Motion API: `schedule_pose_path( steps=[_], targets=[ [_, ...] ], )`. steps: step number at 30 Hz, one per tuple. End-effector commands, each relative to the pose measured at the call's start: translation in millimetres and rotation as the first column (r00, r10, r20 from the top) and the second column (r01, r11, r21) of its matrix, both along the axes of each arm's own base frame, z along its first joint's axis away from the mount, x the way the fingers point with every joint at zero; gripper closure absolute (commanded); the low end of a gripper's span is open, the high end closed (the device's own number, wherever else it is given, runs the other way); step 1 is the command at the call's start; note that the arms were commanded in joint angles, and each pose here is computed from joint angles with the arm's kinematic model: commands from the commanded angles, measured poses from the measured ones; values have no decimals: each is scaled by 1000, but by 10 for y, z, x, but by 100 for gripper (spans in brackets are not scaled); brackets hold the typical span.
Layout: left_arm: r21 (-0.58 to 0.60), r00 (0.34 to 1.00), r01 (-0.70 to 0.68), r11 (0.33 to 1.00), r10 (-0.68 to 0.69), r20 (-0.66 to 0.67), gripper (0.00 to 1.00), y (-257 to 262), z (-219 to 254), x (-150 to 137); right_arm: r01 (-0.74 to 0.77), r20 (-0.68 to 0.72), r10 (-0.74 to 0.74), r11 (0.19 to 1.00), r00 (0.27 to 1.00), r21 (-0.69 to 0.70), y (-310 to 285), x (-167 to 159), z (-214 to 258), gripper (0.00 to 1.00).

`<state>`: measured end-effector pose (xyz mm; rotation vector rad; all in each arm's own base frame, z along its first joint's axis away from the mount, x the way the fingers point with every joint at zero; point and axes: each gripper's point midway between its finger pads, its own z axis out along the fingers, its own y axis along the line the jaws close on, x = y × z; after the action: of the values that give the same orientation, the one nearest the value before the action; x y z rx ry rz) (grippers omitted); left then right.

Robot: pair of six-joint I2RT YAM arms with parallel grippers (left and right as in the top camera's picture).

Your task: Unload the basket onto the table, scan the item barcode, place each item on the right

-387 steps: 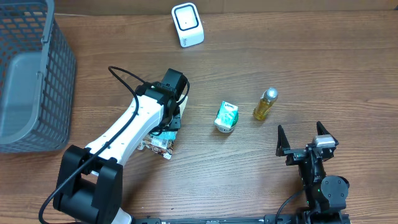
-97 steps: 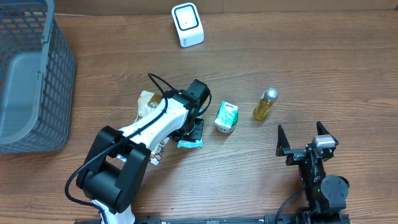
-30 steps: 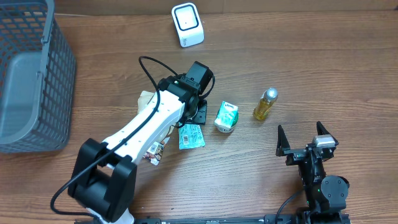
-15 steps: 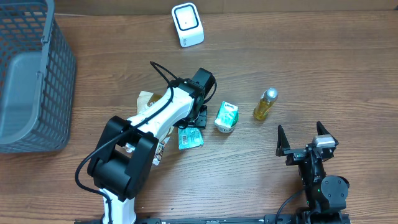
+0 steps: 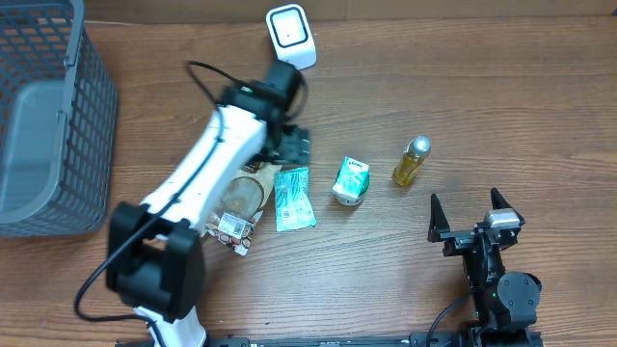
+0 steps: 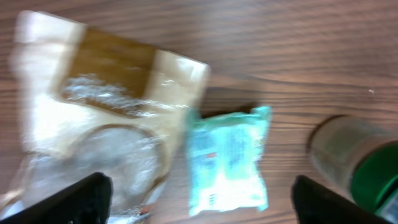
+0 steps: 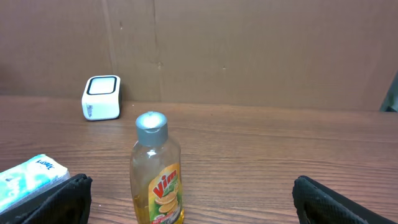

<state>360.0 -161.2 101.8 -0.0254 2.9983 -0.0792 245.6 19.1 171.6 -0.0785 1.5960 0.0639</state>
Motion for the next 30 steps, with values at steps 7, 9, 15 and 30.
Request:
schedule_pose_path(
  steps=[7,9,15,30],
  targets=[
    [225,969,-192,955,221,-111,34,1434,37,-174,-7,4,7,1000,1000,-1,17,0,-17,0],
    [283,952,-249,926,288,-103,39,1661,-26,-216,-7,4,7,1000,1000,-1,17,0,-17,0],
    [304,907,-324,896,385,-171,57,1942,-362,-478,-7,4,7,1000,1000,-1,17,0,-17,0],
    [75,893,-264,962,273,-359,63,1429,-801,-867,-7,4,7,1000,1000,-1,17,0,-18,0]
  ],
)
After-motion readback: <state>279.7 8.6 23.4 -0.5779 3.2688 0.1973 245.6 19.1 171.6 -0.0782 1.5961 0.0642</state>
